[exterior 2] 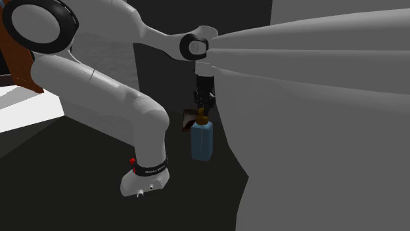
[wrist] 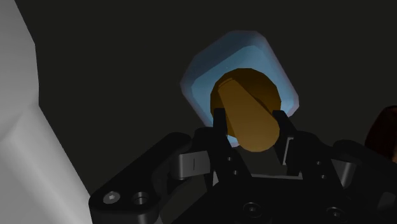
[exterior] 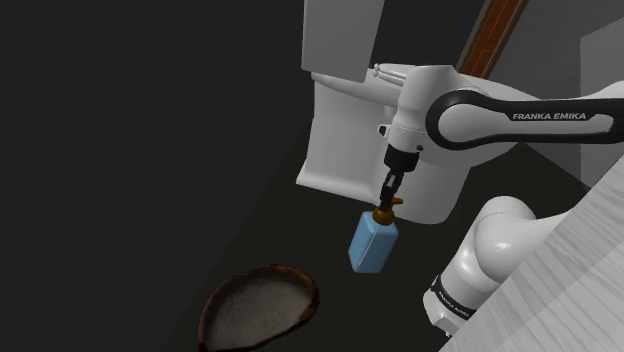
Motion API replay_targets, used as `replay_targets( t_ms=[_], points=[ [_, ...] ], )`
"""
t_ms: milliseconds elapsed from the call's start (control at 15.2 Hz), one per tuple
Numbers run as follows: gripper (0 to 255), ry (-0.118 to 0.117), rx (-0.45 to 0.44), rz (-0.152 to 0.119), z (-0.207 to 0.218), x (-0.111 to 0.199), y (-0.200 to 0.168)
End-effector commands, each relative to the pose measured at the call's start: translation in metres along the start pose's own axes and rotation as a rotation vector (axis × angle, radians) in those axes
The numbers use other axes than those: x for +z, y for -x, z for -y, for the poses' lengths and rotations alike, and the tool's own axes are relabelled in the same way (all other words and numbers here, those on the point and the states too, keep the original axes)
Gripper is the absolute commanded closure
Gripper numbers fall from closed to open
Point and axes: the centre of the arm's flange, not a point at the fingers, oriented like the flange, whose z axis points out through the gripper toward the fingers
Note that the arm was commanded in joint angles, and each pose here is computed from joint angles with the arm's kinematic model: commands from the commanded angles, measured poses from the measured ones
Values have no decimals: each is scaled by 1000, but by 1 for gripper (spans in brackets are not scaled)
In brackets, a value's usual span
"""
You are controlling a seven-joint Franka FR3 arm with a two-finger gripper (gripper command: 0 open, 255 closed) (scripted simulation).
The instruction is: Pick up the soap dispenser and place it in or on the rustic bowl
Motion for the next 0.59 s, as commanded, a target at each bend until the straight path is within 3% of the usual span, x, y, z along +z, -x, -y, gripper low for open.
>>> replay_targets(
  t_ms=[0, 528],
  points=[
    [255, 1, 0, 0, 0, 0, 0],
    [255, 1, 0, 0, 0, -37, 3]
  ],
)
